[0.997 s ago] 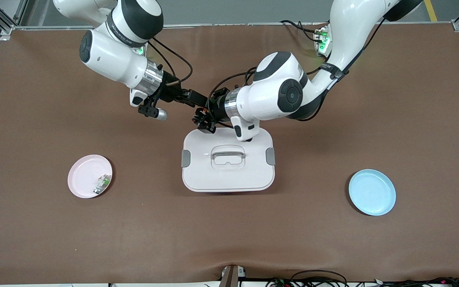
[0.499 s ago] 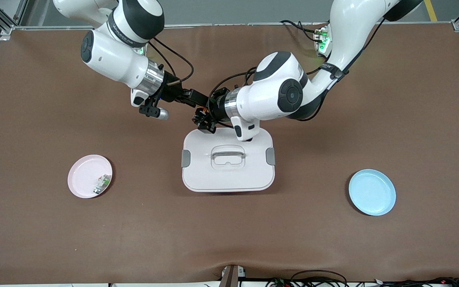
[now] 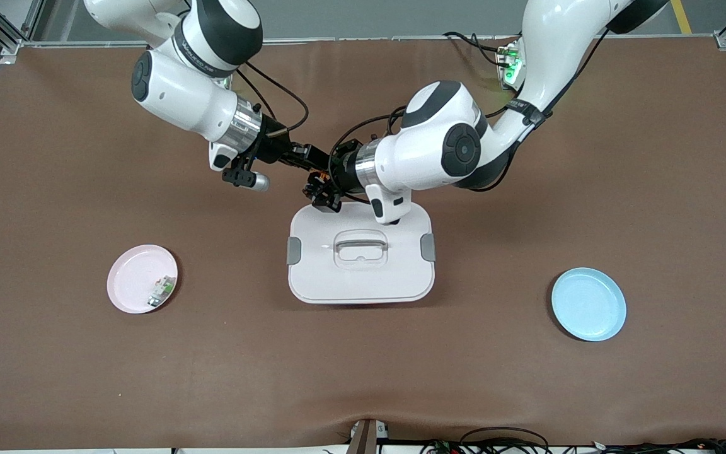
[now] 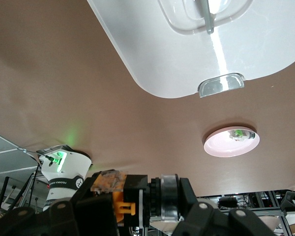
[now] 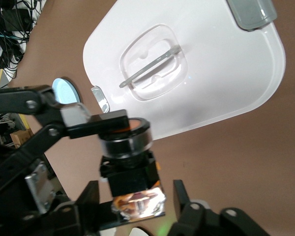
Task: Transfer orange switch to right arm and place
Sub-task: 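Close the right gripper on the switch and open the left gripper, then carry the switch to the white plate while the left gripper withdraws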
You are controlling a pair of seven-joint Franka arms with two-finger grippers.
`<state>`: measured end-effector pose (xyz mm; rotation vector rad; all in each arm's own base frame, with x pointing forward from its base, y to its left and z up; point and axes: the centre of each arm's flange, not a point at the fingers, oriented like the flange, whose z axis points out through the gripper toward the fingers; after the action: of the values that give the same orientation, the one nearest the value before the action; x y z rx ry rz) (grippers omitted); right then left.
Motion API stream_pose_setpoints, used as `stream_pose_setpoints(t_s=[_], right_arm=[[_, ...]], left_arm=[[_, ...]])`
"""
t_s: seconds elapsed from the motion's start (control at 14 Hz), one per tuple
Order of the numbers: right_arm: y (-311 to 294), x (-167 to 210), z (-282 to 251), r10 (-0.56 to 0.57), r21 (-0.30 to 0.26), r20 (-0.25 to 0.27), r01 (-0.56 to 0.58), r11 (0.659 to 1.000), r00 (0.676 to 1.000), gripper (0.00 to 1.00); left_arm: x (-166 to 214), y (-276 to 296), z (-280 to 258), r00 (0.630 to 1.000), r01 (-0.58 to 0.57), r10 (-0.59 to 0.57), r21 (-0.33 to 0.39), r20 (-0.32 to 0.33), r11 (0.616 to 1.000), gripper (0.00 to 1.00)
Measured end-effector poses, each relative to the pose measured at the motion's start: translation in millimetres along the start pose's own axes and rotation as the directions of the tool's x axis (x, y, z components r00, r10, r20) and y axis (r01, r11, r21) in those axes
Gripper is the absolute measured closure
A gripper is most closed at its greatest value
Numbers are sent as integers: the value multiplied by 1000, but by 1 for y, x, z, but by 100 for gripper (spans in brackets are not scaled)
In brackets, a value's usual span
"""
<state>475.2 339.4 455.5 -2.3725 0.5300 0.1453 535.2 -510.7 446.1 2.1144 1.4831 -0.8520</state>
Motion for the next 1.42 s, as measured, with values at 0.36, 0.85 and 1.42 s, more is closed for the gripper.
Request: stream_pose_setpoints(t_s=[0.36, 0.85, 1.42], right_arm=[[3, 6, -1, 18, 3, -5, -18, 1000, 1000, 58], [3, 6, -1, 18, 3, -6, -18, 1000, 1000, 58], [1, 5, -2, -6, 4, -2, 6, 1000, 1000, 58]], left_arm=[[2, 3, -3, 1000, 10, -10, -12, 2, 1000, 28], [3, 3, -3, 1000, 17, -17, -11, 8, 1000, 28], [-2, 9, -17, 999, 13, -12, -36, 29, 999, 0]])
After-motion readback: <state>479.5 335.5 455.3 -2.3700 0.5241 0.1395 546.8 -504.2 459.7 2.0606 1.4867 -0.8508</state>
